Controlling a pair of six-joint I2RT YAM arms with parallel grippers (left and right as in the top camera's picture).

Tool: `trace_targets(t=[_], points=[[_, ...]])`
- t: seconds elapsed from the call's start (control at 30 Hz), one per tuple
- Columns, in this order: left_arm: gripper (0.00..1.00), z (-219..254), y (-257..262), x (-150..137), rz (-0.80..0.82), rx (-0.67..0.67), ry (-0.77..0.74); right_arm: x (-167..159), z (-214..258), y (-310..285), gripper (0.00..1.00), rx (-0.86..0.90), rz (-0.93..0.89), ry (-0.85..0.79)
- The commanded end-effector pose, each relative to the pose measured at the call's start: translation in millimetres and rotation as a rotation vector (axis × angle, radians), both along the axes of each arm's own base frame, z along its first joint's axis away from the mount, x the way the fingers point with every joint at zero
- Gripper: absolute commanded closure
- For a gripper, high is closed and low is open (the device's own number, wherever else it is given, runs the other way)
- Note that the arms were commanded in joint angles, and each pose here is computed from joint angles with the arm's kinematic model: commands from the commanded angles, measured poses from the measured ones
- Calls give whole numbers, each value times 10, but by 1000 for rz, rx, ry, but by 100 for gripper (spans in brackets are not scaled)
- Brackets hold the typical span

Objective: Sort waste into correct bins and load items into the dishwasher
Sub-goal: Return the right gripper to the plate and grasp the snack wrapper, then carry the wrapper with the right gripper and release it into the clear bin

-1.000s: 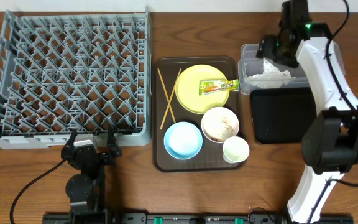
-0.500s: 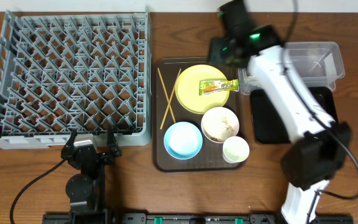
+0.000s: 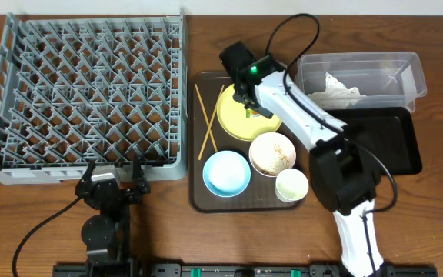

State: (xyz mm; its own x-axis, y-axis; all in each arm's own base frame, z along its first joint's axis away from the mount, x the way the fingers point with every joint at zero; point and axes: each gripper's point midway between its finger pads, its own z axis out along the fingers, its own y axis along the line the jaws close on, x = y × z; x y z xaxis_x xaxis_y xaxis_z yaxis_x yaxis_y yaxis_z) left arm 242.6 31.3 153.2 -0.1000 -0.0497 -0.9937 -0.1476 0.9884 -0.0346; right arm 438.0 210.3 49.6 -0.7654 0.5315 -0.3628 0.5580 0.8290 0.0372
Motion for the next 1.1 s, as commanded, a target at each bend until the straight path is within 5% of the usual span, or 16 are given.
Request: trace_targets(t=[0.0, 0.23, 0.53, 0.6, 0.63, 0.9, 1.07], points=[[6, -178, 23, -12, 13, -5, 54, 15, -173, -121, 32, -45, -81, -1], [6, -178, 22, -12, 12, -5, 54, 5, -415, -134, 32, -64, -74, 36], [6, -178, 21, -12, 12, -5, 54, 137, -507, 106, 73, -50, 251, 59], [6, -178, 22, -12, 12, -5, 54, 154, -511, 176, 96, -46, 350, 66], [6, -178, 23, -12, 13, -5, 54, 160, -512, 208, 99, -43, 394, 68], [6, -178, 22, -12, 12, -5, 54, 139, -425, 538, 99, 37, 743, 79], [6, -178, 23, -12, 13, -5, 54, 173, 154, 571, 99, 117, 809, 6]])
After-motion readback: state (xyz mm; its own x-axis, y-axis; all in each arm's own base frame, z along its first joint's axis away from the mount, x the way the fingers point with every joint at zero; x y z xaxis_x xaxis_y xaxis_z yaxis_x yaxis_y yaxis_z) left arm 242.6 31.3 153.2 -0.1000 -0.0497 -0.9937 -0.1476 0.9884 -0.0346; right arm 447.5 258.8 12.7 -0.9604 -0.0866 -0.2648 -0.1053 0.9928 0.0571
